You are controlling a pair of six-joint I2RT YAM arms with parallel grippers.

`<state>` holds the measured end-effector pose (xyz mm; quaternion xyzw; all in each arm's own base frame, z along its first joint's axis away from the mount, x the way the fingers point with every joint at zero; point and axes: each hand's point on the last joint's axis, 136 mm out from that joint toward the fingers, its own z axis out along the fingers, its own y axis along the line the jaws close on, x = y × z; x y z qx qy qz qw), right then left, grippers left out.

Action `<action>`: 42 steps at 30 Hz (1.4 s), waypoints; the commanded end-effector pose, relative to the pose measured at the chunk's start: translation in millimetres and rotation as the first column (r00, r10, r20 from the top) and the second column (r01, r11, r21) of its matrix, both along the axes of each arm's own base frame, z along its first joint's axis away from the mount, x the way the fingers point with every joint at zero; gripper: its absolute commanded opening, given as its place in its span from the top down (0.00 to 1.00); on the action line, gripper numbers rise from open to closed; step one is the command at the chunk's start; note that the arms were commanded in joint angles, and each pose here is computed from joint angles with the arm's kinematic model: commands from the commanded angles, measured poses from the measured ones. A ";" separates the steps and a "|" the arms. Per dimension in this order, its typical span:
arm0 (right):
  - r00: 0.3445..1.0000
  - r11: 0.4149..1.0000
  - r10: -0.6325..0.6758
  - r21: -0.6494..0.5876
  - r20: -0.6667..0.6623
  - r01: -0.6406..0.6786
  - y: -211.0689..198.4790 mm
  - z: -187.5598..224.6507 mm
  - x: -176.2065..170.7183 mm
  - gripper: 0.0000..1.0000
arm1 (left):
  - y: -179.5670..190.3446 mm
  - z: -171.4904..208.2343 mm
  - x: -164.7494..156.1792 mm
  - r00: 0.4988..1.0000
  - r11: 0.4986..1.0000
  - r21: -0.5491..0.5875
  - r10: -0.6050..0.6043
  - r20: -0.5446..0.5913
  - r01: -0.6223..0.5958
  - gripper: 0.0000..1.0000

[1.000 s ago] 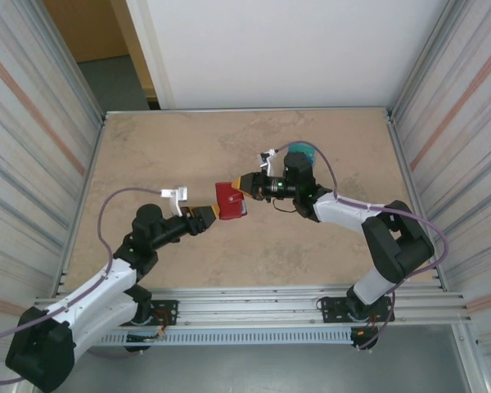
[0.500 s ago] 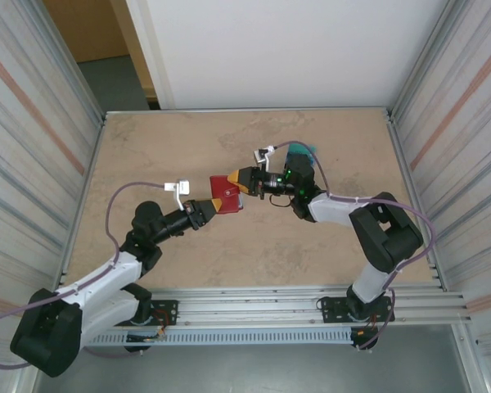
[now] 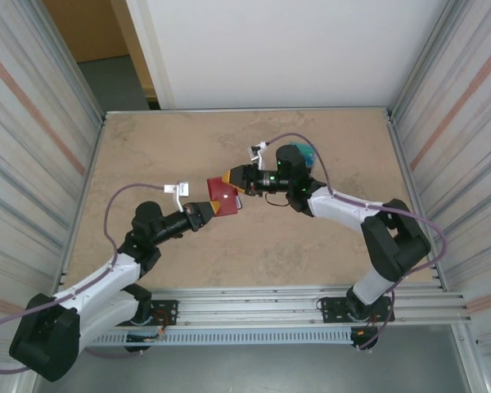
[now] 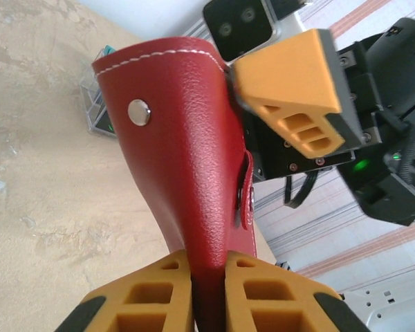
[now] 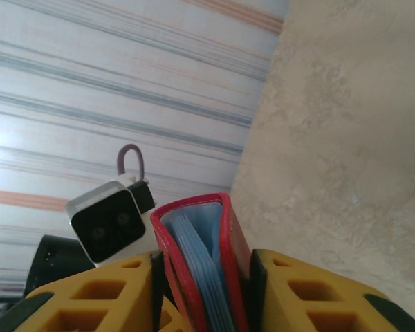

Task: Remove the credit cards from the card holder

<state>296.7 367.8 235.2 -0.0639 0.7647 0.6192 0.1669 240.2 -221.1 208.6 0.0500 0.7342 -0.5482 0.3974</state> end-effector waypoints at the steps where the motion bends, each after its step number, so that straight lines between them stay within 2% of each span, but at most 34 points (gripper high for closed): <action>1: 0.997 0.995 0.060 -0.086 0.045 -0.056 1.2 -1.2 -24.8 0.59 | -3.5 25.1 -1.3 0.995 1.000 -0.005 -0.012 0.095 0.013 0.86; 8: 0.996 0.993 0.070 -0.104 0.052 -0.064 5.4 -1.2 -29.5 0.77 | -9.2 29.1 -1.7 0.996 1.000 -0.009 -0.028 0.088 0.029 0.83; 9: 0.996 0.992 0.068 -0.109 0.053 -0.062 5.4 -1.5 -29.8 0.80 | -9.6 29.7 -1.6 0.996 1.000 -0.010 -0.028 0.087 0.029 0.79; 11: 0.996 0.992 0.067 -0.106 0.059 -0.060 3.8 1.2 -29.9 0.86 | -9.8 30.8 -2.5 0.996 0.999 -0.012 -0.033 0.088 0.034 0.59; 16: 0.996 0.998 0.055 -0.029 0.065 -0.053 -9.1 22.8 -25.4 0.87 | -1.7 28.6 -9.1 0.989 0.998 0.031 -0.057 0.139 0.053 0.40; 19: 0.997 0.998 0.058 0.024 0.057 -0.060 -17.3 34.8 -23.8 0.87 | 5.1 36.5 -14.7 0.978 0.995 0.005 -0.098 0.182 0.099 0.24; 24: 0.996 0.993 0.083 0.077 0.040 -0.085 -17.2 47.9 -27.2 0.87 | 0.3 54.3 -25.3 0.953 0.984 -0.010 -0.168 0.252 0.176 0.10; 31: 0.994 0.976 0.107 0.187 0.013 -0.108 -11.4 72.9 -27.9 0.87 | -10.6 60.5 -26.8 0.939 0.974 -0.026 -0.208 0.274 0.223 0.07; 42: 0.989 0.964 0.150 0.221 -0.004 -0.145 3.4 76.5 -34.0 0.87 | -23.8 80.1 -27.1 0.919 0.967 -0.043 -0.226 0.324 0.253 0.29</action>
